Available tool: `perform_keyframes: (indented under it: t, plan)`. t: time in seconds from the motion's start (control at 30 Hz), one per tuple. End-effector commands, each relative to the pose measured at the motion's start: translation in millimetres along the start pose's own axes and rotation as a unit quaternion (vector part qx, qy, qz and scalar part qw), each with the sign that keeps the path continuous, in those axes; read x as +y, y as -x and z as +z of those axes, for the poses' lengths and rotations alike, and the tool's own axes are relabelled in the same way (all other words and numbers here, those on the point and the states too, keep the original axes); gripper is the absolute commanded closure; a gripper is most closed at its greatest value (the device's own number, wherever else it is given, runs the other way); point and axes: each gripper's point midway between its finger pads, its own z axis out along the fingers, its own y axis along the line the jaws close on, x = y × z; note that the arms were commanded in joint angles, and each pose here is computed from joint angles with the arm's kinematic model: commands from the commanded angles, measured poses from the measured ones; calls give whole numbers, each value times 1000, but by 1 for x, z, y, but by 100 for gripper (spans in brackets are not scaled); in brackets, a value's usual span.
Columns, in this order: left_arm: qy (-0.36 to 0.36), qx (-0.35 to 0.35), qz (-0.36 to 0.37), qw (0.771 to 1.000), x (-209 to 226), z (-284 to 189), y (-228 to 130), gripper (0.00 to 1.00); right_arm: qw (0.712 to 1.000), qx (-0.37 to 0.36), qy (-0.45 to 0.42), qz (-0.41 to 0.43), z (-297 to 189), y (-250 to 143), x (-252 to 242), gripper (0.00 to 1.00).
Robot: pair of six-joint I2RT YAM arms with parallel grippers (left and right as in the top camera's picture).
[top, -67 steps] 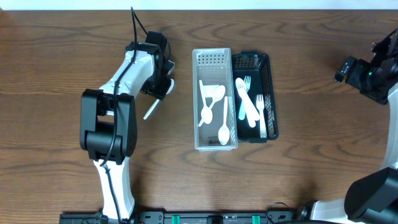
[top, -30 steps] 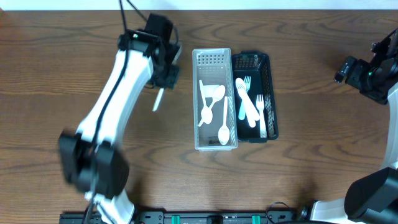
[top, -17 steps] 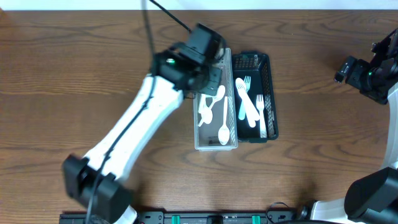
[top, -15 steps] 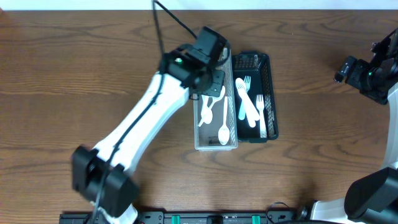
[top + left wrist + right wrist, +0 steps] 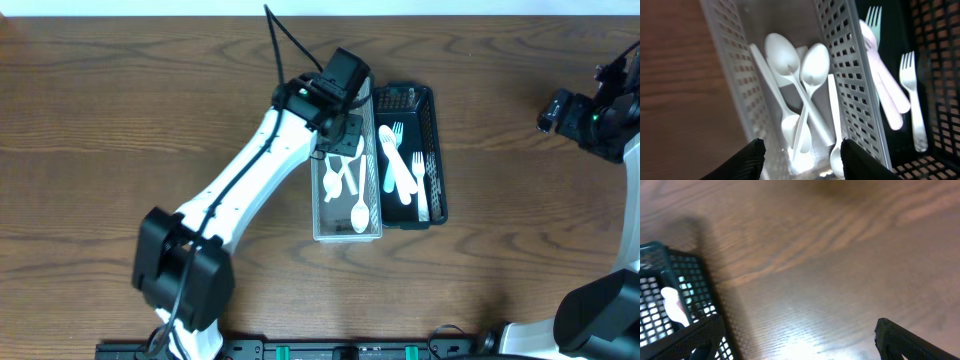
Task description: Pack container
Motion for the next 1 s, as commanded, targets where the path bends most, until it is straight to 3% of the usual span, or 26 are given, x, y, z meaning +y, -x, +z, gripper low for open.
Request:
perform_keyframes:
  t: [0.0,0.2,0.47,0.53,0.57,0.73,0.97]
  plan:
    - [12,-99,7,995,14,-76,30,48,994,-56,68,-61,-37,16,27,1]
    - [109,-229,-27,967,66,-190,27,48,967,-197,109,-120,-131,34,58,1]
    - [188,-317,-67,927,125,-315,-55,47,917,-320,163,-172,-252,-17,92,1]
    - [199,-326,-73,922,137,-334,-84,29,905,-338,178,-184,-275,-38,99,1]
    - [204,-328,-75,919,143,-342,-98,2,900,-347,184,-190,-284,-48,102,1]
    - [212,-337,-80,914,163,-365,-152,2,887,-372,186,-200,-313,-86,104,1]
    - [211,-341,-81,913,175,-374,-192,2,887,-372,186,-200,-323,-120,102,1]
